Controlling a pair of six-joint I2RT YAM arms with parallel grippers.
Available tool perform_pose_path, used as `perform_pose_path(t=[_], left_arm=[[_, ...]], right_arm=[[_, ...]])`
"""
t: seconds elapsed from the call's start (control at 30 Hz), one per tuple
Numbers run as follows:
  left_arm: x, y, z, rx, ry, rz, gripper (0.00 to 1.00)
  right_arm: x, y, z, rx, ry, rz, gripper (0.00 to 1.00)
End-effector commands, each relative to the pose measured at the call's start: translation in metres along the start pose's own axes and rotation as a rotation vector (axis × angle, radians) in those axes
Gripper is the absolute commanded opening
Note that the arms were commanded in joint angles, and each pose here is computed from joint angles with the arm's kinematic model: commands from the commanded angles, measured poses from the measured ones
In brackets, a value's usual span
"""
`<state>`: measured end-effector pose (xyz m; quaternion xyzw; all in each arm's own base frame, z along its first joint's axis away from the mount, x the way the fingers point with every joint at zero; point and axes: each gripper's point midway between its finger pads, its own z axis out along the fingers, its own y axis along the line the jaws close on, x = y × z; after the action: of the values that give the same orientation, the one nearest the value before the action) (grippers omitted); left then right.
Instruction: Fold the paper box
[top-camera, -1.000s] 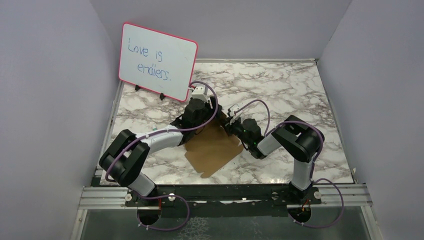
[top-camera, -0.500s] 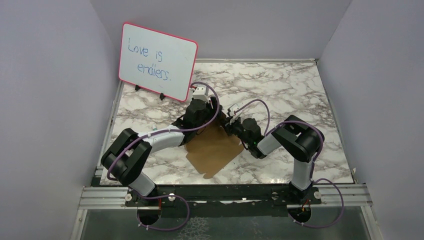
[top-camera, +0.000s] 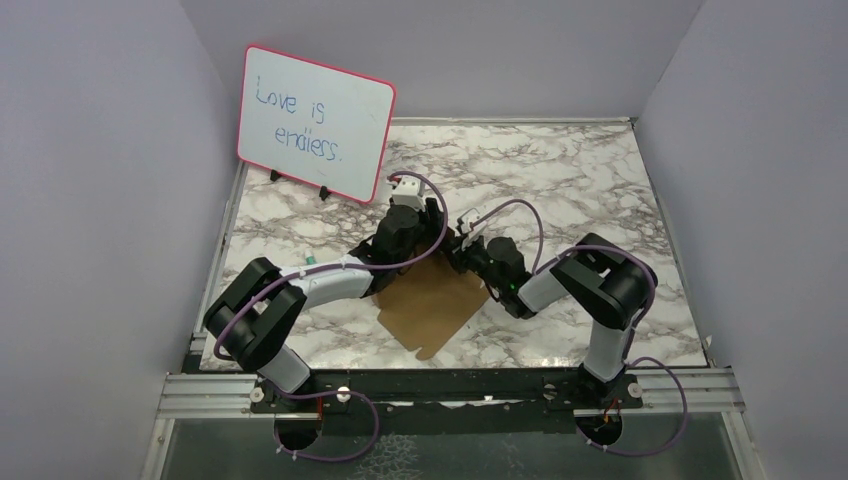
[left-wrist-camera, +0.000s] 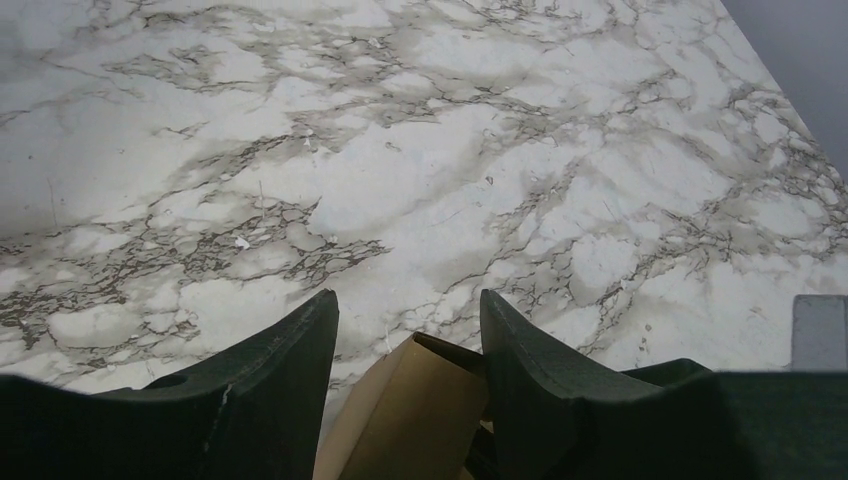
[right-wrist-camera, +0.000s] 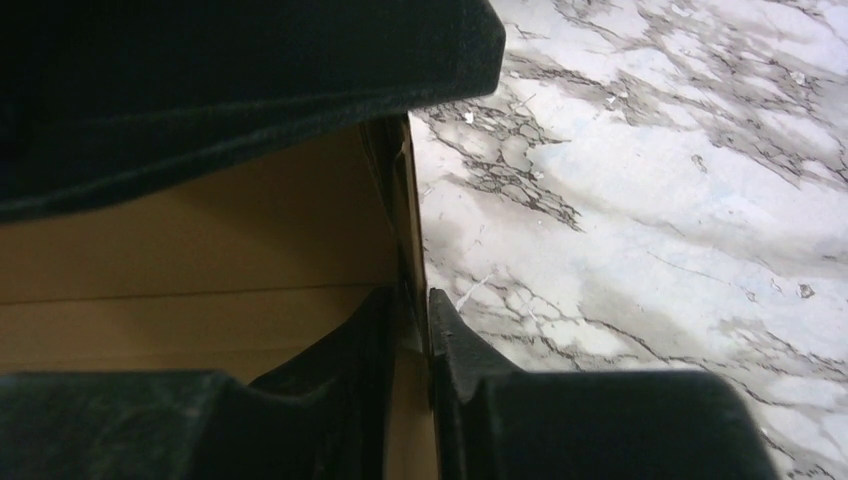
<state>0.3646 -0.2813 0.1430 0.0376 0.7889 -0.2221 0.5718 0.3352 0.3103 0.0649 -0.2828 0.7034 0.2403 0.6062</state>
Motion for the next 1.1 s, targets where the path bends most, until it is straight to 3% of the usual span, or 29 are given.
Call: perform_pose_path(t=[0.0, 0.13, 0.7, 1.07], left_arm=[[0.027, 0.025, -0.004, -0.084, 0.065, 0.077, 0.55], [0.027, 0.025, -0.004, -0.084, 0.066, 0.082, 0.55], [0.027, 0.018, -0.006, -0.053, 0.072, 0.037, 0.55], [0.03, 0.018, -0.007, -0.042, 0.08, 0.042, 0.55]], right_arm=[[-0.007, 0.002, -0.013, -0.008, -0.005, -0.008, 0.26], [-0.013, 0.005, -0.02, -0.034, -0.004, -0.023, 0.3], [-0.027, 0.055, -0.029, -0.391, 0.018, 0.048, 0.28], [-0.043, 0.044, -0.043, -0.587, -0.004, 0.156, 0.38]])
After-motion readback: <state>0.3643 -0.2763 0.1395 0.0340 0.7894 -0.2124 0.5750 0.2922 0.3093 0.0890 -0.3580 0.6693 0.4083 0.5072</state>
